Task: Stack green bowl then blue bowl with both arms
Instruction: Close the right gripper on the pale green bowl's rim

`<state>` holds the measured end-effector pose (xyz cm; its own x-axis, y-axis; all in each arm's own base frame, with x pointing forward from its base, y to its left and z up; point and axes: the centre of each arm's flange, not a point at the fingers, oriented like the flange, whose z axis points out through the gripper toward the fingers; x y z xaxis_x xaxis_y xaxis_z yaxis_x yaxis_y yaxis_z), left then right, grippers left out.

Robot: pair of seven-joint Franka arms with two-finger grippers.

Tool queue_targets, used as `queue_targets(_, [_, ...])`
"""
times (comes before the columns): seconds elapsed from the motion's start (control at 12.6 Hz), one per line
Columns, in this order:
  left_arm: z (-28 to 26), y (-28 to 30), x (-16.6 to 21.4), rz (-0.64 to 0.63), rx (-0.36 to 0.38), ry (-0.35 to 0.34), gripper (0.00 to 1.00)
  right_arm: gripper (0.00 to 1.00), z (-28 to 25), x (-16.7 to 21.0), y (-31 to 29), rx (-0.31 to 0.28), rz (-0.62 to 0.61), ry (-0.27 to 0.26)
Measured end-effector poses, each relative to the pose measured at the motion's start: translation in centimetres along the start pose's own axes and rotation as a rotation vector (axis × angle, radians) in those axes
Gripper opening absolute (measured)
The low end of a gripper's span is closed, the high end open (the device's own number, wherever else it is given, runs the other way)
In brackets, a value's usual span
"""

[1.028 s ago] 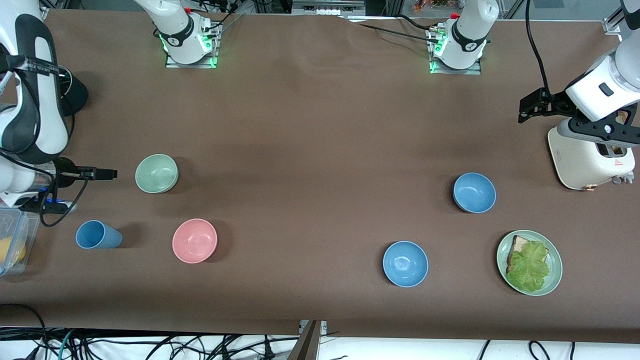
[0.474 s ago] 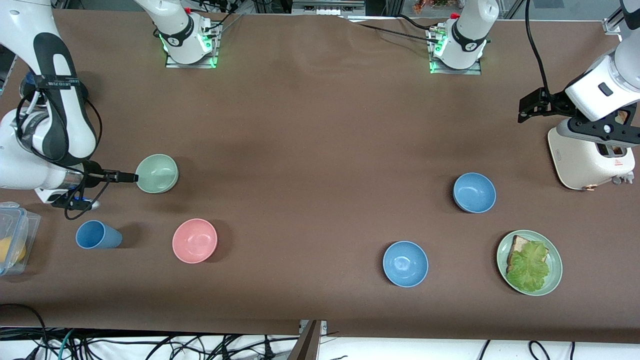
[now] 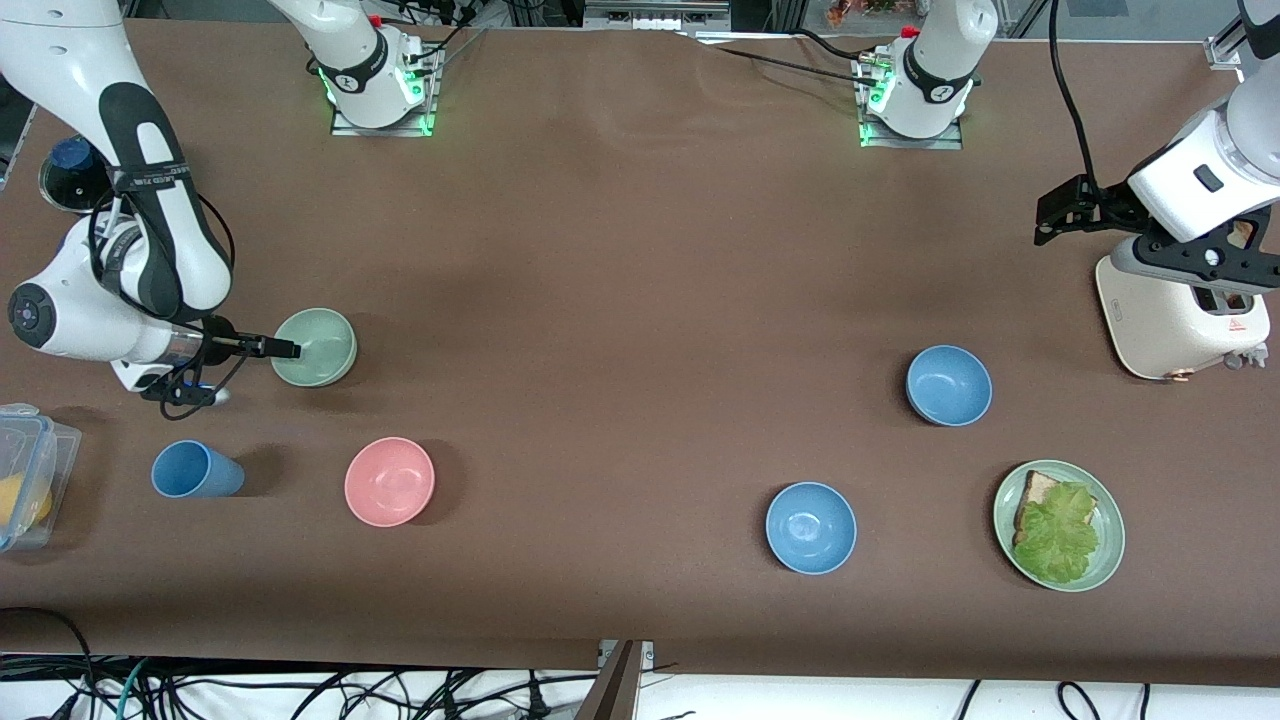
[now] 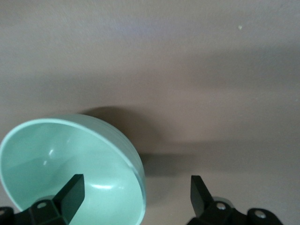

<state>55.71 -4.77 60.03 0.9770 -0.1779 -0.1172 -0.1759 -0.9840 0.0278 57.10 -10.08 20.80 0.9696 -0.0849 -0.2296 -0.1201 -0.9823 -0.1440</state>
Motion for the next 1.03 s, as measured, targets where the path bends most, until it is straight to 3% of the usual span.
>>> queue_targets(0.32, [0.0, 0.1, 0.0, 0.001, 0.000, 0.000, 1.00, 0.99, 0.9, -0.5, 0.0, 0.002, -0.004, -0.017])
queue_targets(0.4, [0.0, 0.1, 0.0, 0.001, 0.000, 0.000, 1.00, 0.93, 0.9, -0.5, 0.0, 0.003, -0.005, -0.017])
queue_targets(0.95, [0.0, 0.8, 0.0, 0.015, 0.001, -0.003, 1.00, 0.06, 1.0, -0.5, -0.7, 0.013, -0.010, -0.018])
queue_targets(1.03, [0.1, 1.2, 0.0, 0.021, 0.001, -0.006, 1.00, 0.04, 0.8, -0.5, -1.1, 0.017, -0.016, -0.019])
